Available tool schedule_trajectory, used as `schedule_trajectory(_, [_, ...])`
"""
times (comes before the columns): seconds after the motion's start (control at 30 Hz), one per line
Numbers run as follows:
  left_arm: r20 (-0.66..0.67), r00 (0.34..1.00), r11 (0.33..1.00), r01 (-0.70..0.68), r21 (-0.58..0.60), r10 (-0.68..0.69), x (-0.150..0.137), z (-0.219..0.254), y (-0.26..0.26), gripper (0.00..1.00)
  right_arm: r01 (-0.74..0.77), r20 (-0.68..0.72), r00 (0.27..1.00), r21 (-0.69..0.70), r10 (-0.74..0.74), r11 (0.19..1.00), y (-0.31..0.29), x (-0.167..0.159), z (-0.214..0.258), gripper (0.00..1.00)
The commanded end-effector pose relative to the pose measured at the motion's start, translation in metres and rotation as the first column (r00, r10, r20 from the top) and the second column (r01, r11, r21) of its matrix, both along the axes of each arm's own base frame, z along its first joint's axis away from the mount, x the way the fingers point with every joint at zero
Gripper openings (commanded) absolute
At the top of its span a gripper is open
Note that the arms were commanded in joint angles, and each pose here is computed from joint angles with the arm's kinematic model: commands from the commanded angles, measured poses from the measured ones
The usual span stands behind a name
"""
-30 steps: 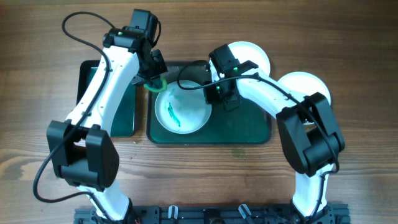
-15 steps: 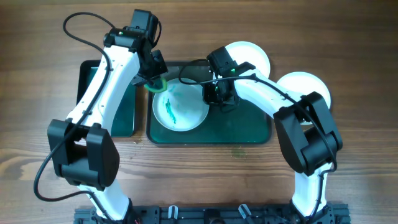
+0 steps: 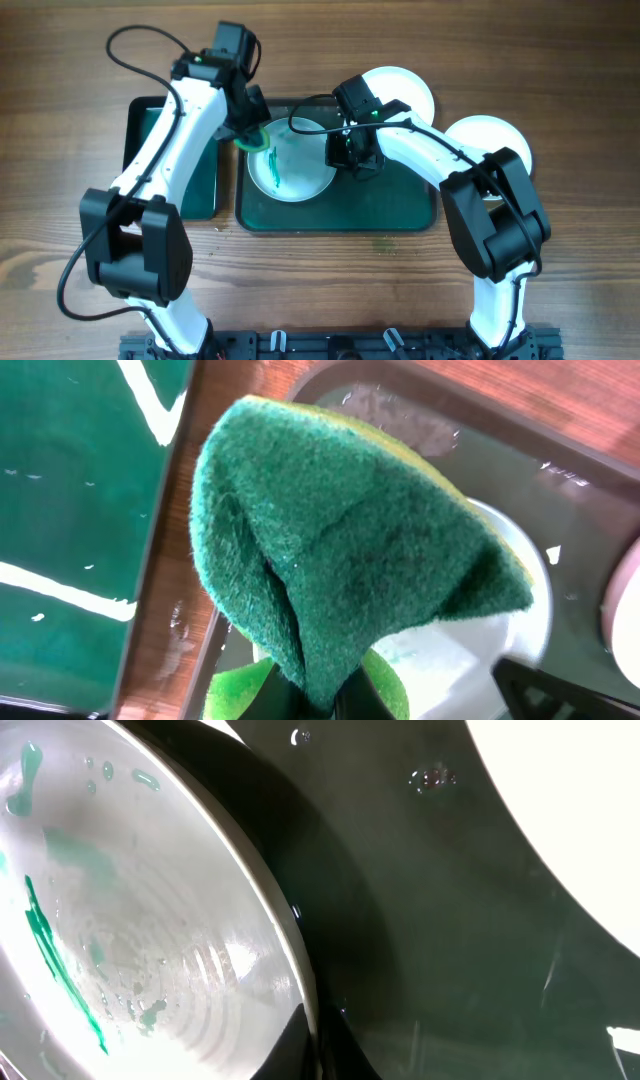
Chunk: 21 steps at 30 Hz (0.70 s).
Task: Clean dirty plates on tray and stack at the side
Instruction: 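Scrub the centered plate with the sponge in the left gripper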
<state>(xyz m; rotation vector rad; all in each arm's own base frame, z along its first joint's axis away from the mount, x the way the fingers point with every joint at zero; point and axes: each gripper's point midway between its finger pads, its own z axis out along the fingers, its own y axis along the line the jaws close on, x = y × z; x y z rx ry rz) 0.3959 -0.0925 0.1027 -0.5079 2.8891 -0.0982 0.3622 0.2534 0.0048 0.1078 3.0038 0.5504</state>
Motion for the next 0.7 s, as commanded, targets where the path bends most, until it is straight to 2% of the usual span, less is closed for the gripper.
schedule_trajectory(0.0, [-0.051,0.997,0.998,0.053,-0.035,-0.055,-0.017,-0.035,-0.016,0.04,0.009,-0.035,0.999,-0.016,-0.009,1.0,-0.002,-0.006,-0.014,0.04])
schedule_trajectory(0.23, [-0.07,0.993,0.994,0.088,-0.067,-0.092,-0.031,-0.09,-0.031,0.04,0.008,-0.034,0.999,-0.015,-0.009,1.0,-0.002,-0.006,-0.014,0.04])
schedule_trajectory(0.4, [-0.142,0.983,0.992,0.106,-0.063,-0.114,-0.044,-0.118,-0.038,0.04,0.009,-0.034,0.999,-0.015,-0.009,1.0,-0.002,-0.006,-0.014,0.04])
schedule_trajectory(0.47, [-0.168,0.977,0.989,0.117,-0.093,-0.132,-0.05,-0.126,-0.046,0.04,0.009,-0.034,0.999,-0.015,-0.009,1.0,-0.002,-0.006,-0.014,0.04])
schedule_trajectory(0.53, [-0.195,0.965,0.973,0.141,-0.183,-0.176,-0.059,-0.127,-0.065,0.04,0.009,-0.034,0.999,-0.015,-0.009,1.0,-0.002,-0.006,-0.014,0.04])
schedule_trajectory(0.6, [-0.162,0.929,0.903,0.263,-0.339,-0.332,-0.067,-0.119,-0.096,0.04,0.008,-0.034,0.999,-0.015,-0.009,1.0,-0.002,-0.006,-0.014,0.04])
schedule_trajectory(0.67, [-0.076,0.871,0.777,0.39,-0.494,-0.485,-0.077,-0.104,-0.128,0.04,0.009,-0.034,0.999,-0.015,-0.009,1.0,-0.002,-0.006,-0.014,0.04])
